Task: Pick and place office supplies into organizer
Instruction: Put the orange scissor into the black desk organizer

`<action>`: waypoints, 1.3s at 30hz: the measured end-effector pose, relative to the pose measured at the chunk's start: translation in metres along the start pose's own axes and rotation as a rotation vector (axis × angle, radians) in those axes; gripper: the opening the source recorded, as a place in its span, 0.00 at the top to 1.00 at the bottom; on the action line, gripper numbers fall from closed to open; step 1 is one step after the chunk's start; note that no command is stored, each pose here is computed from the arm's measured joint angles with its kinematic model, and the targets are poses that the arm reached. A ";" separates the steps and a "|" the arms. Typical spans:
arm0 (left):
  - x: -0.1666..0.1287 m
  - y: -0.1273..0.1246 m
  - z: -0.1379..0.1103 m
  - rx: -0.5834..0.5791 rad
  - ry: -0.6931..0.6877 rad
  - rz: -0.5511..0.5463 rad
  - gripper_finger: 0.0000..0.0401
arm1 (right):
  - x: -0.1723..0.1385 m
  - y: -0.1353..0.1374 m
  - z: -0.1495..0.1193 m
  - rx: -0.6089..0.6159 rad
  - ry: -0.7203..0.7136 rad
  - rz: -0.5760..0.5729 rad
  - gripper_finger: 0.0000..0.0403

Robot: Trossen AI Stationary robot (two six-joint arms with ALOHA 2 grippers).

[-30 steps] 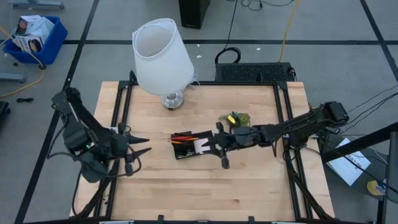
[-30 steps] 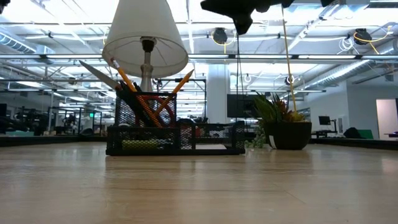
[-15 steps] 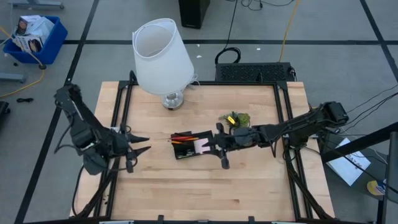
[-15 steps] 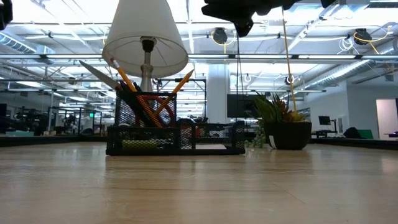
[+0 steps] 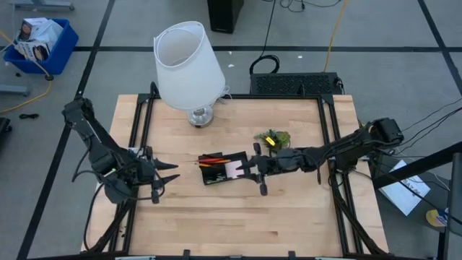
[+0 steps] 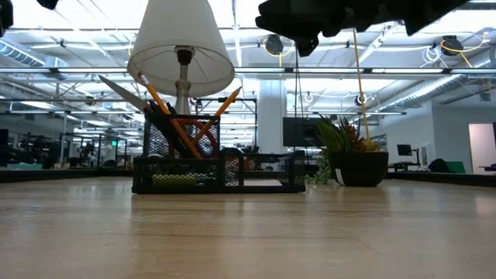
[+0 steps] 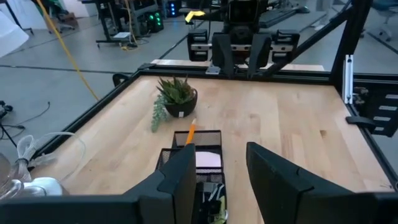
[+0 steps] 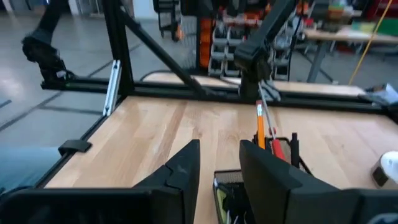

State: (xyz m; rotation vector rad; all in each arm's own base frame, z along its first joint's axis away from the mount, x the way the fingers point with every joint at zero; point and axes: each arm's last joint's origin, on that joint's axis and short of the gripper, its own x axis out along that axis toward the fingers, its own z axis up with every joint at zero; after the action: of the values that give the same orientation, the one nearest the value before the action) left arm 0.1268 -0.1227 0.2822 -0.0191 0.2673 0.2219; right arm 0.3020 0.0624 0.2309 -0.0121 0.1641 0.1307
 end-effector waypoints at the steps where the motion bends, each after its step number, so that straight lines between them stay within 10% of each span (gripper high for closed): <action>1: 0.000 0.000 0.000 -0.001 -0.001 0.000 0.63 | -0.001 0.000 -0.002 0.002 -0.022 0.000 0.74; 28: 0.017 0.008 0.013 0.010 -0.040 0.067 0.63 | -0.010 0.005 -0.010 0.018 -0.129 0.027 0.74; 39: 0.024 0.027 -0.014 -0.059 0.248 0.080 0.63 | -0.010 0.005 -0.010 0.018 -0.129 0.026 0.74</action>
State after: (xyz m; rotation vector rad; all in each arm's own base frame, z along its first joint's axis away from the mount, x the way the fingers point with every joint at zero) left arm 0.1397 -0.0920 0.2625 -0.0951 0.5090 0.3075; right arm 0.2899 0.0659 0.2228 0.0165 0.0369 0.1556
